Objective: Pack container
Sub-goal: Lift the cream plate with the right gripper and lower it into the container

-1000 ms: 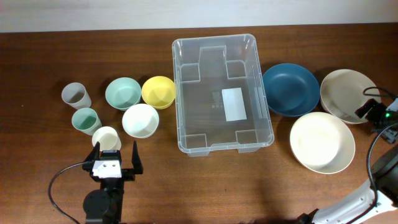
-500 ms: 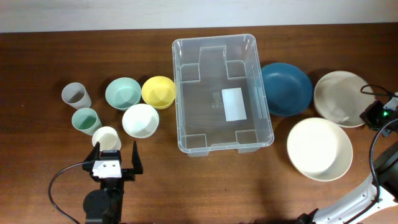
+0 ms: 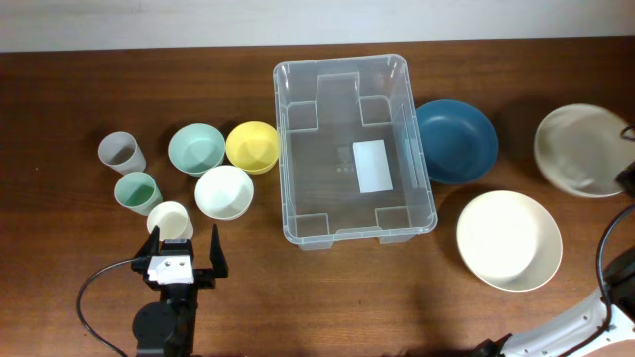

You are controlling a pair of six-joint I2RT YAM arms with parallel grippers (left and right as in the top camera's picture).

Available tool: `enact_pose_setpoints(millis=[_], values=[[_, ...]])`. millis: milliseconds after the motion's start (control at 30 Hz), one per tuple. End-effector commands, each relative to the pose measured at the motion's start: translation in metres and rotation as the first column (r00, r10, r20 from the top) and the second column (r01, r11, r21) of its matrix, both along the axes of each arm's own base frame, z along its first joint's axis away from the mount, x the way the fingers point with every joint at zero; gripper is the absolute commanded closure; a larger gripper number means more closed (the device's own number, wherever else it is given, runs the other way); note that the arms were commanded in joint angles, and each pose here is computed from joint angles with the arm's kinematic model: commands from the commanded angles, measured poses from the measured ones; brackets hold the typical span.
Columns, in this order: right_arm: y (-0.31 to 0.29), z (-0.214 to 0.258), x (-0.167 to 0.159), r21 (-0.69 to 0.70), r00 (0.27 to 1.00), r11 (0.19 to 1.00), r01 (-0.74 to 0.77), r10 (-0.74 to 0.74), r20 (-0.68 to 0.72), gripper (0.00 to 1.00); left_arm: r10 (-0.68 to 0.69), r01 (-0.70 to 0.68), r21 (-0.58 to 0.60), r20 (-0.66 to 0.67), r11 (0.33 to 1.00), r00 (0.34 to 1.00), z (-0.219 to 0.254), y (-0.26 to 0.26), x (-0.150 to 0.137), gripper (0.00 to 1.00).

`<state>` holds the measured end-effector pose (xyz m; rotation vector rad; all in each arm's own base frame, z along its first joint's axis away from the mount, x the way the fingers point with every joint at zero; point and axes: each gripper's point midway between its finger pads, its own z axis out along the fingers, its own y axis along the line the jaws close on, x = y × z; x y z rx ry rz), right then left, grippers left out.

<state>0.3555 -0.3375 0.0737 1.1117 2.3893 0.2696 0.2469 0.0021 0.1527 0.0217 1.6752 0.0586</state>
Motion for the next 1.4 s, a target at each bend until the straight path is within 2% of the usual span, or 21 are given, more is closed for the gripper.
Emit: enact_pose_setpoints(millis=[0,233,367,467,533,700,900,967,1167,1367], values=[[0.009,0.099,0.028,-0.073,0.980,0.996,-0.056,0.069,0.188,0.96,-0.008,0.009,0.015,-0.005,1.000,1.000,-0.003,-0.001,0.000,0.01],[0.102,0.188,0.070,-0.124,0.895,0.941,-0.313,0.337,0.291,0.96,-0.008,0.009,0.015,-0.005,1.000,1.000,-0.003,-0.001,0.000,0.01],[0.189,0.223,0.098,-0.201,0.796,0.851,-0.484,0.524,0.303,0.96,-0.008,0.009,0.015,-0.005,1.000,1.000,-0.003,-0.001,0.000,0.01],[0.254,0.231,0.115,-0.270,0.726,0.772,-0.576,0.634,0.266,0.96,-0.008,0.009,0.015,-0.005,1.000,1.000,-0.003,-0.001,0.000,0.00],[0.313,0.221,0.129,-0.326,0.675,0.692,-0.644,0.714,0.184,0.96,-0.008,0.009,0.015,-0.005,1.000,1.000,-0.003,-0.001,0.000,0.01],[0.413,0.188,0.143,-0.405,0.569,0.531,-0.744,0.821,0.030,0.96,-0.008,0.009,0.015,-0.005,1.000,1.000,-0.003,-0.001,0.000,0.01],[0.471,0.146,0.156,-0.520,0.558,0.409,-0.750,0.813,-0.165,0.96,-0.008,0.009,0.015,-0.005,1.000,1.000,-0.003,-0.001,0.000,0.01],[0.482,0.135,0.156,-0.510,0.545,0.396,-0.764,0.819,-0.181,0.96,-0.008,0.009,0.015,-0.005,1.000,1.000,-0.003,-0.001,0.000,0.01],[0.481,0.101,0.159,-0.448,0.585,0.457,-0.768,0.786,-0.201,0.96,-0.008,0.009,0.015,-0.005,1.000,1.000,-0.003,-0.001,0.000,0.01],[0.487,0.052,0.169,-0.391,0.560,0.449,-0.804,0.792,-0.242,0.96,-0.008,0.009,0.015,-0.005,1.000,1.000,-0.003,-0.001,0.000,0.01]])
